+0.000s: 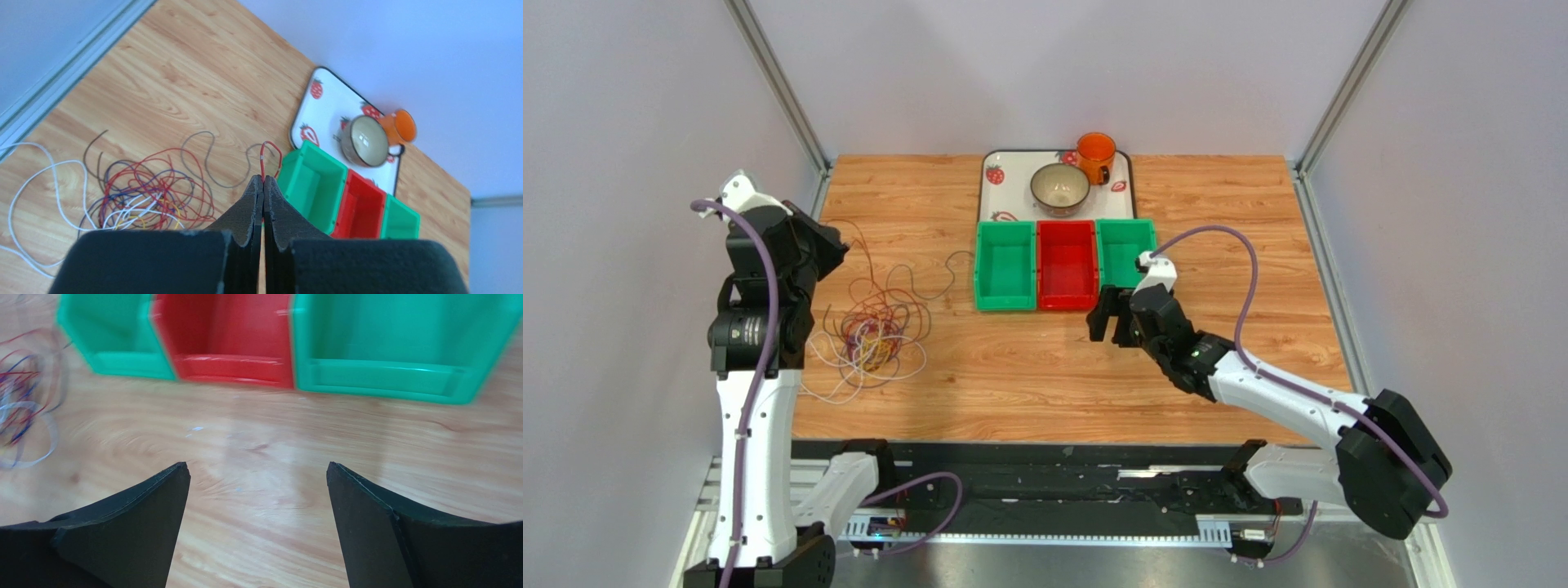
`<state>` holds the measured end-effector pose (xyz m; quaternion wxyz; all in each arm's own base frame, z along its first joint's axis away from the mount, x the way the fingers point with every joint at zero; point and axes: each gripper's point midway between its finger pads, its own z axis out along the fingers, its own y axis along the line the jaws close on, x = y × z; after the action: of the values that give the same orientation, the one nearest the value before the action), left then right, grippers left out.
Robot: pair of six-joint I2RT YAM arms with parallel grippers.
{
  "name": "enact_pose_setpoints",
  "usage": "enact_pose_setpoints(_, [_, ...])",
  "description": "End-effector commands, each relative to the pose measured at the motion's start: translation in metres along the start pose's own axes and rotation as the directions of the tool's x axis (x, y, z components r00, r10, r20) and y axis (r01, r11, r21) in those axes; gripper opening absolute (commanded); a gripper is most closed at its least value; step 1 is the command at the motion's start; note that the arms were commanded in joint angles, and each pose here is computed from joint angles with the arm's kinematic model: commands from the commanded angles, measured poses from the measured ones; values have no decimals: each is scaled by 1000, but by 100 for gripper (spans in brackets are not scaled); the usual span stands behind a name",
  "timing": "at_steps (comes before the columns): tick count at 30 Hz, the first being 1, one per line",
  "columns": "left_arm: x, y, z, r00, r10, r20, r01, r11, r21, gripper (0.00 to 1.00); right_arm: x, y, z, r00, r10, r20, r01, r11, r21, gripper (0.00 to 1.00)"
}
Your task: Untangle the cables
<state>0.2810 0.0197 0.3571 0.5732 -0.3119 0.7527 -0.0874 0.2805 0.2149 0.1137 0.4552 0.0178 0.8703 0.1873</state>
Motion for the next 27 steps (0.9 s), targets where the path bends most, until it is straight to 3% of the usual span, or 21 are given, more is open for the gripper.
enact_pose_setpoints(1, [2,-29,-31,994,101,-45,-91,977,192,0,-13,101,-33,995,-98,1,86,862,-500,87])
enact_pose_setpoints(6, [50,-13,-27,979,116,-166,-80,974,211,0,-33,172,-70,983,-175,52,164,718,-676,88])
enact_pose_setpoints(10, [85,-18,-28,957,148,-248,-64,945,320,0,-65,228,-98,978,-135,159,208,592,-779,88])
enact_pose_setpoints(15, [122,-25,-35,921,188,-342,-20,898,440,0,-52,279,-83,988,-143,53,118,493,-862,83])
enact_pose_setpoints(17, [126,-22,-36,918,191,-347,-20,898,440,0,-51,296,-85,988,-145,45,109,469,-876,82])
enact_pose_setpoints(23, [128,-17,-40,910,236,-341,-65,893,445,0,-14,316,-38,986,-168,-12,81,540,-838,80])
enact_pose_setpoints(27, [130,-11,-42,904,250,-346,-84,899,430,0,-4,334,-26,986,-164,-19,73,537,-840,75])
